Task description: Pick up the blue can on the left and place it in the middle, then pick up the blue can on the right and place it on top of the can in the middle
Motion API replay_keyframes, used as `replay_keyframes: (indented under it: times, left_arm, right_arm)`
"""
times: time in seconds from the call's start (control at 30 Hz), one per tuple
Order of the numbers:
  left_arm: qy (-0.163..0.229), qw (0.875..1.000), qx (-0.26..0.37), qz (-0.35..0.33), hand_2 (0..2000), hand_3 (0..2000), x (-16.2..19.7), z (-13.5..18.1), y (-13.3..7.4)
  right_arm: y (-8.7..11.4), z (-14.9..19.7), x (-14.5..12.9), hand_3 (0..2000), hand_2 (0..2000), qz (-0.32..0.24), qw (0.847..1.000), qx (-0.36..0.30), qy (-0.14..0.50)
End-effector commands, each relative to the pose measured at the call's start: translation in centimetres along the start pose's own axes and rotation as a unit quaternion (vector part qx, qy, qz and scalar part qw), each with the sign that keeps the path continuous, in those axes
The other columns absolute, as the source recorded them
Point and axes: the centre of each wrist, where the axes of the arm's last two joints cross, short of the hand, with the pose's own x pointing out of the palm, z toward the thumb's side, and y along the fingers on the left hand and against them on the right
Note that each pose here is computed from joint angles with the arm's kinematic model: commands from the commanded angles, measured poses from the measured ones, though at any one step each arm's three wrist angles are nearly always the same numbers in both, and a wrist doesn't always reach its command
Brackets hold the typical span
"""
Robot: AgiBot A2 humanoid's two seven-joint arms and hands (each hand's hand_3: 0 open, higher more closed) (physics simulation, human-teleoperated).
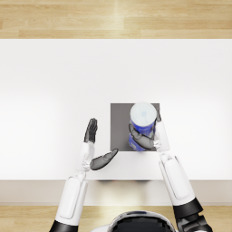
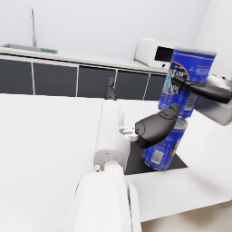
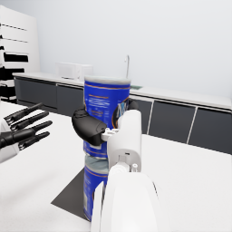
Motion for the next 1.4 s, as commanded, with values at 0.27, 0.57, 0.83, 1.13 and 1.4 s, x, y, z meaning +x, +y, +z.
replay_keyframes:
  times: [0.27, 0.57, 0.83, 1.13, 1.4]
  left_arm:
    - [-0.006, 1.000, 0.016, 0.007, 0, 0, 0.0, 0.7, 0.1]
    - [-0.015, 0.996, 0.088, -0.006, 0, 0, 1.1, 4.1, 0.9]
    - [-0.009, 0.981, 0.191, 0.041, 0, 0, -1.2, 9.2, 2.2]
    - [-0.009, 0.980, 0.169, 0.108, 0, 0, -4.8, 8.1, 2.6]
    - [-0.012, 0.981, 0.161, 0.108, 0, 0, -4.6, 7.6, 2.5]
  right_arm:
    - [0.2, -0.1, -0.1, 0, 0, -0.048, 0.999, 0.005, -0.016]
    - [-0.1, 6.9, -1.2, 0, 0, -0.085, 0.988, -0.111, -0.070]
    - [1.5, 12.6, -6.4, 0, 0, -0.143, 0.961, -0.224, -0.077]
    - [2.8, 10.4, -8.8, 0, 0, -0.111, 0.947, -0.300, -0.035]
    - [3.1, 10.3, -9.3, 0, 0, -0.117, 0.944, -0.306, -0.034]
